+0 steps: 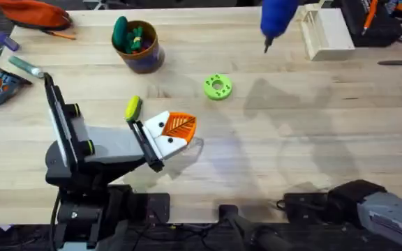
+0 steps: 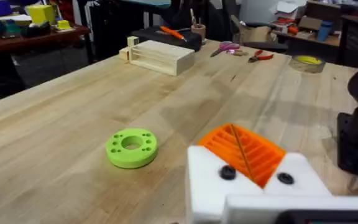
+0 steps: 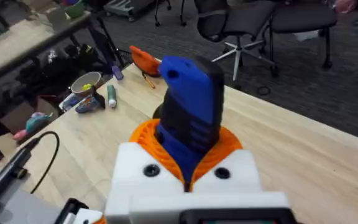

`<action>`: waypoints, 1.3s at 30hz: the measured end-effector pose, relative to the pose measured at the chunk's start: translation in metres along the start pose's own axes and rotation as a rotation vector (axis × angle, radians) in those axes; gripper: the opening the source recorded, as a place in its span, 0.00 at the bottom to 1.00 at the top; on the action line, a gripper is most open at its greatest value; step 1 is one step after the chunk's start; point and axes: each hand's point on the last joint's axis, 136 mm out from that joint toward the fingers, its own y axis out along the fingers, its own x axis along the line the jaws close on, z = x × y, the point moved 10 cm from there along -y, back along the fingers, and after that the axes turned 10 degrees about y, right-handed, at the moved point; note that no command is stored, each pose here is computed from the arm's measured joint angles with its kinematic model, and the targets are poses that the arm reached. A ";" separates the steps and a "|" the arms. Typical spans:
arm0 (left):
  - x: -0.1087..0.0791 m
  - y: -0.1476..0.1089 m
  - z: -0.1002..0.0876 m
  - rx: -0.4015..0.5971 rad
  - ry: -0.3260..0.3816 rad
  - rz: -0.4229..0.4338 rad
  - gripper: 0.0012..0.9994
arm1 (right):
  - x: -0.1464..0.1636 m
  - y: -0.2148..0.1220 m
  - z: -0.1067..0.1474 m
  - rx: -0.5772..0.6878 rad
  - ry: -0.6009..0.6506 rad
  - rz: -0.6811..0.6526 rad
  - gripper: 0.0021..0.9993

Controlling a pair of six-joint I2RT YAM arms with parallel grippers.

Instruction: Pick up the gripper from the table and insert it into the empty holder that is missing its gripper. Then pick up a screw, insert it into the mounting hole, and use the screwdriver to tighten it. Finally, clean up the table by picking up the vegetable and placing it into the bucket.

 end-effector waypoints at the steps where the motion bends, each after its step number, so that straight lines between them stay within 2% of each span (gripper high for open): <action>1: 0.000 0.000 0.000 0.000 0.000 0.000 0.00 | -0.002 0.001 0.006 -0.002 -0.002 -0.001 0.02; 4: 0.000 0.000 0.000 0.000 0.000 0.000 0.00 | -0.006 0.001 0.020 -0.044 -0.021 -0.022 0.02; 9: 0.000 0.000 0.000 0.000 0.000 0.000 0.00 | -0.009 -0.002 0.039 -0.196 -0.067 -0.086 0.02; 14: 0.000 0.000 0.000 0.000 0.000 0.000 0.00 | -0.014 0.008 0.059 -0.275 -0.115 -0.213 0.02; 22: 0.000 0.000 0.000 0.000 0.000 0.000 0.00 | -0.023 0.047 0.076 -0.201 -0.210 -0.491 0.02; 29: 0.000 0.000 0.000 0.000 0.001 0.000 0.00 | -0.030 0.076 0.097 -0.116 -0.224 -0.647 0.02; 35: 0.000 0.000 0.000 0.000 0.000 0.000 0.00 | -0.011 0.080 0.107 -0.056 -0.252 -0.801 0.02; 39: 0.000 0.000 0.000 0.000 0.000 0.000 0.00 | 0.000 0.076 0.098 -0.042 -0.298 -0.888 0.02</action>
